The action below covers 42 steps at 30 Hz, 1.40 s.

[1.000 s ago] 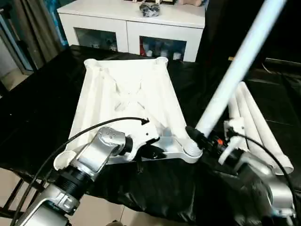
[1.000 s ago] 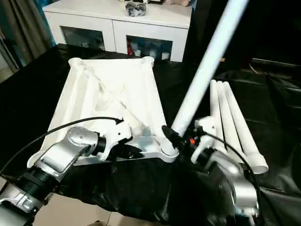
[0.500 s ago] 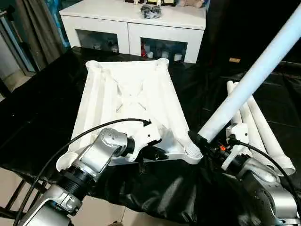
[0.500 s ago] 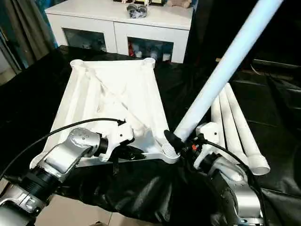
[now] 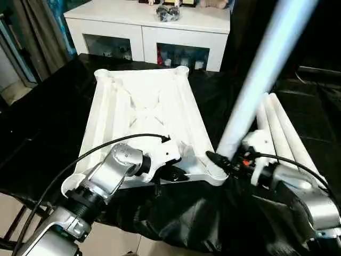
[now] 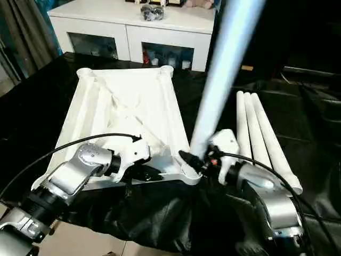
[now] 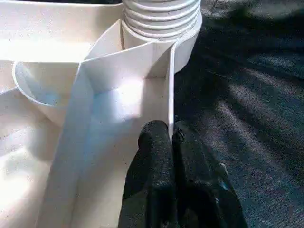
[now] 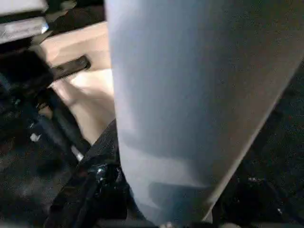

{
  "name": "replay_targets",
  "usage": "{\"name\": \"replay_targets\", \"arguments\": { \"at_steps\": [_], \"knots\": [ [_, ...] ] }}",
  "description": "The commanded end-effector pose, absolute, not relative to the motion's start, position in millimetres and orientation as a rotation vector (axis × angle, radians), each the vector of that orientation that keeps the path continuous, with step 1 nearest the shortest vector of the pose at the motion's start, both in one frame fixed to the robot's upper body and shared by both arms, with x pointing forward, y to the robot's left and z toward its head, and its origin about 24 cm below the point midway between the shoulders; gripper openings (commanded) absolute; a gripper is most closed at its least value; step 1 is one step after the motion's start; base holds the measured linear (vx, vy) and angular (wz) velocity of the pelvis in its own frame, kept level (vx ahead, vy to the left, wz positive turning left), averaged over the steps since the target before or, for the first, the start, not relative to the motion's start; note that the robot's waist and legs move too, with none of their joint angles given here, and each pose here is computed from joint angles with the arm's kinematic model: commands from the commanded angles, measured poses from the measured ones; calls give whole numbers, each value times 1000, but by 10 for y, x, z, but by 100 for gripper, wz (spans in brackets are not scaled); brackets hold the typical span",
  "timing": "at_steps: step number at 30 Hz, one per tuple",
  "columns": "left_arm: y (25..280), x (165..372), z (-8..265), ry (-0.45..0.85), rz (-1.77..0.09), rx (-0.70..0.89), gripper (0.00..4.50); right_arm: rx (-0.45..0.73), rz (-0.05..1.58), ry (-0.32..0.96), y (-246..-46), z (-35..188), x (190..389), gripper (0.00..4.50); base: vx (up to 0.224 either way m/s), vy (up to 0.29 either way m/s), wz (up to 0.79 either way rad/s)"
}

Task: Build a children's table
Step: Insert table leg to table base

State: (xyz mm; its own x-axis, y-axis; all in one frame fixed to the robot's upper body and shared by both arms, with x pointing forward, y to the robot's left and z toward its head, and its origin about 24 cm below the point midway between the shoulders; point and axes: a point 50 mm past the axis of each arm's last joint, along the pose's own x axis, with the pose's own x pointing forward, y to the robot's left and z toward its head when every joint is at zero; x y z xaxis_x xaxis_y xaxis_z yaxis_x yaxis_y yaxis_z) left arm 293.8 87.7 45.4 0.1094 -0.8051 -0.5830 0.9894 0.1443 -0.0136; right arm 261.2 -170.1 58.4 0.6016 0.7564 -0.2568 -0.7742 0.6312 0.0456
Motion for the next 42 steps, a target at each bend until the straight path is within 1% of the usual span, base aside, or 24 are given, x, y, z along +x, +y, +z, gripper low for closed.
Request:
{"name": "replay_targets", "arguments": {
  "at_steps": [1, 6, 12, 15, 16, 18, 19, 20, 21, 23, 24, 25, 28, 30, 32, 35, 37, 42],
  "knots": [
    [892, 3013, 507, 508, -1357, 476, 0, -14, 1002, 446, -1579, 266, 2413, 190, 0, 0, 0],
    [878, 3040, 527, 492, -1372, 479, 0, -19, 1008, 452, -1608, 241, 2406, 190, 0, 0, 0],
    [872, 3033, 539, 481, -1415, 479, 0, 12, 1013, 435, -1607, 232, 2411, 190, 0, 0, 0],
    [871, 3042, 539, 485, -1416, 479, 0, 24, 978, 428, -1609, 216, 2437, 190, 0, 0, 0],
    [871, 3049, 541, 486, -1409, 476, 0, 33, 952, 420, -1611, 215, 2460, 190, 0, 0, 0],
    [844, 3090, 565, 481, -1369, 452, 0, 39, 794, 391, -1661, 195, 2590, 190, 0, 0, 0],
    [813, 3117, 587, 476, -1334, 429, 0, 46, 685, 377, -1699, 177, 2670, 190, 0, 0, 0],
    [813, 3117, 587, 476, -1334, 429, 0, 46, 685, 377, -1699, 177, 2670, 190, 0, 0, 0],
    [792, 3131, 598, 473, -1309, 425, 0, 58, 636, 374, -1714, 169, 2701, 190, 0, 0, 0],
    [689, 3178, 644, 462, -1214, 394, 0, 66, 479, 369, -1742, 139, 2801, 190, 0, 0, 0],
    [652, 3187, 655, 459, -1183, 383, 0, 75, 439, 372, -1736, 128, 2827, 190, 0, 0, 0],
    [648, 3189, 657, 459, -1179, 382, 0, 76, 435, 372, -1736, 126, 2829, 190, 0, 0, 0],
    [492, 3184, 672, 464, -1101, 349, 0, 81, 334, 383, -1672, 92, 2926, 190, 0, 0, 0],
    [390, 3166, 642, 481, -1059, 357, 0, 92, 330, 375, -1568, 103, 2983, 190, 5, 19, -9],
    [343, 3155, 600, 487, -1040, 396, 0, 79, 389, 357, -1444, 144, 2993, 190, 0, 0, 0],
    [348, 3148, 587, 472, -1048, 427, 0, 73, 458, 340, -1384, 176, 2962, 190, 0, 0, 0],
    [408, 3135, 581, 440, -1080, 463, 0, 74, 534, 331, -1383, 201, 2894, 190, 0, 0, 0],
    [506, 3117, 577, 425, -1107, 481, 0, 79, 594, 323, -1454, 229, 2827, 190, 0, 0, 0]
  ]
}}
